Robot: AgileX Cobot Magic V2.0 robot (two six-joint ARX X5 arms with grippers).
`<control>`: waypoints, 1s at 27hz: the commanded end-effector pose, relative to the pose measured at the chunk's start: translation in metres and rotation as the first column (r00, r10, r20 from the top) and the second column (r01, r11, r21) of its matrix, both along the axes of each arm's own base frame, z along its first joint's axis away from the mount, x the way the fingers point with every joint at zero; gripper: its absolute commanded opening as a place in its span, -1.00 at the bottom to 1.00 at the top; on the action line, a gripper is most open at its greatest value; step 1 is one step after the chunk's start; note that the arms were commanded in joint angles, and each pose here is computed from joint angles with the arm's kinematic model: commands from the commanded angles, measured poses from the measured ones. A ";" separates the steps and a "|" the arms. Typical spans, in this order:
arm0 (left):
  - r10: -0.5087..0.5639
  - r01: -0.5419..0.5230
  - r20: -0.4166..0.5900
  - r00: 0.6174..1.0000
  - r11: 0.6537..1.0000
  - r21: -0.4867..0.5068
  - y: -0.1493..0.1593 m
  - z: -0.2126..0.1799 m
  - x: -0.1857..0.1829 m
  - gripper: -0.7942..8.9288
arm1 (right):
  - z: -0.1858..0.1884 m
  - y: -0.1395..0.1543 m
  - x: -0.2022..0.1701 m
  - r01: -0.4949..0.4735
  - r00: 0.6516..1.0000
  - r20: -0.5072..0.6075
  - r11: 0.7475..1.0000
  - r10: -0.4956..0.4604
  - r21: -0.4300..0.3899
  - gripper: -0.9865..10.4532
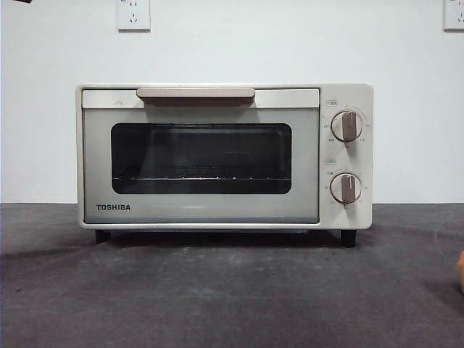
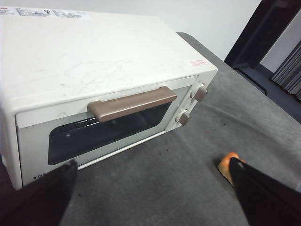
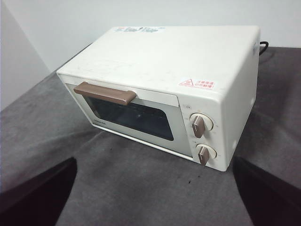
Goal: The left arm flap open the oven, the right arm pick bread and place it into oven, the left arm flap close the oven
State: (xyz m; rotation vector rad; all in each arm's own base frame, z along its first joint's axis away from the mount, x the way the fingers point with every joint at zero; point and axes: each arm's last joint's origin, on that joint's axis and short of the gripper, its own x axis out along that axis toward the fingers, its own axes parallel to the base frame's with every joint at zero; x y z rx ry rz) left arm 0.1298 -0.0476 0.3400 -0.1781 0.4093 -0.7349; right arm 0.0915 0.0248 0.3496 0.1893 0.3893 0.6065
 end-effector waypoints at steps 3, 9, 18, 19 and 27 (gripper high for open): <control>-0.006 0.006 0.032 0.999 1.000 0.006 -0.001 0.005 0.001 0.29 | 0.002 0.001 0.003 0.008 0.999 -0.038 1.000 -0.007 0.025 0.13; -0.015 0.015 0.033 0.999 1.000 0.006 -0.002 0.005 0.000 0.29 | -0.017 0.002 0.018 0.021 0.963 -0.267 1.000 -0.020 0.001 0.13; -0.024 0.023 0.033 0.999 1.000 0.008 -0.003 0.005 0.000 0.25 | -0.059 0.007 0.061 0.054 0.775 -0.614 0.984 -0.150 -0.171 0.13; -0.024 0.023 0.033 0.999 1.000 0.008 -0.003 0.005 0.000 0.25 | -0.064 0.009 0.067 0.051 0.750 -0.639 0.978 -0.171 -0.203 0.13; -0.024 0.023 0.032 0.999 1.000 0.008 -0.003 0.005 0.000 0.25 | -0.107 0.028 0.100 -0.041 0.599 -0.755 0.931 -0.267 -0.362 0.13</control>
